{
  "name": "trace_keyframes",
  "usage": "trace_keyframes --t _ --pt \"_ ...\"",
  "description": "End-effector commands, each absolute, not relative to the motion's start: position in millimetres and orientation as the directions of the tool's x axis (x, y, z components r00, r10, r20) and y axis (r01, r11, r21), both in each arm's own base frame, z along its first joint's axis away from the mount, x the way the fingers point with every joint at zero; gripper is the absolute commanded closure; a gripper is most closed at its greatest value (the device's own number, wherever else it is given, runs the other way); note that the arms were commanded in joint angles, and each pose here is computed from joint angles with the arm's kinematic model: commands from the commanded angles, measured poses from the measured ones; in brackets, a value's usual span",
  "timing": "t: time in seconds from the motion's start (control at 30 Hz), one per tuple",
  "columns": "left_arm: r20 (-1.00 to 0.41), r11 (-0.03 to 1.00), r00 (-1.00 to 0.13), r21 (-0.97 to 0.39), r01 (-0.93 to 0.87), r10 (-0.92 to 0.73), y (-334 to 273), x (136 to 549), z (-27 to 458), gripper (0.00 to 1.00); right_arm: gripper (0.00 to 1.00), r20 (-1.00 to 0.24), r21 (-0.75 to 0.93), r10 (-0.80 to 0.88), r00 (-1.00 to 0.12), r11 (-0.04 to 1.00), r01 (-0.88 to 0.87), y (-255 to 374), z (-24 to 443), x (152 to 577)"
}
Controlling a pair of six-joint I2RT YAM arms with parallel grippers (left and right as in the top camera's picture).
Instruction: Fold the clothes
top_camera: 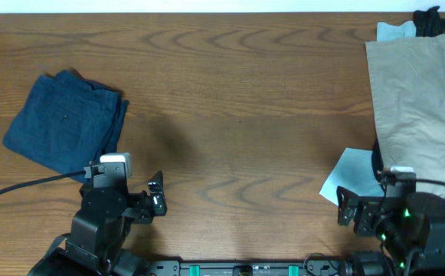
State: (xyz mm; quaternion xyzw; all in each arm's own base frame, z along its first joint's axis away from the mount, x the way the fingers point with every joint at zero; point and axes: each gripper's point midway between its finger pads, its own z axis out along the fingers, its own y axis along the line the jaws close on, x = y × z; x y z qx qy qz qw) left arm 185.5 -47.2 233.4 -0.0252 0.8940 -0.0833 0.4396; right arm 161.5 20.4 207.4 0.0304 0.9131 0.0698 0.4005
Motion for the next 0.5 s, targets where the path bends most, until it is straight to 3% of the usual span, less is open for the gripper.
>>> trace_keyframes --t 0.0,0.17,0.47 --pt "-0.784 0.986 -0.608 -0.167 0.012 -0.125 -45 186 232 0.02 0.01 -0.781 0.125 0.097 -0.617 0.992 -0.002 15 213 160" --pt "-0.784 0.986 -0.608 -0.167 0.012 -0.125 -45 186 232 0.02 0.01 -0.891 0.057 0.02 -0.454 0.996 -0.066 16 214 171" --pt "-0.784 0.986 -0.608 -0.167 0.012 -0.125 -45 186 232 0.02 0.01 -0.983 0.044 0.029 -0.18 0.996 -0.081 18 193 218"
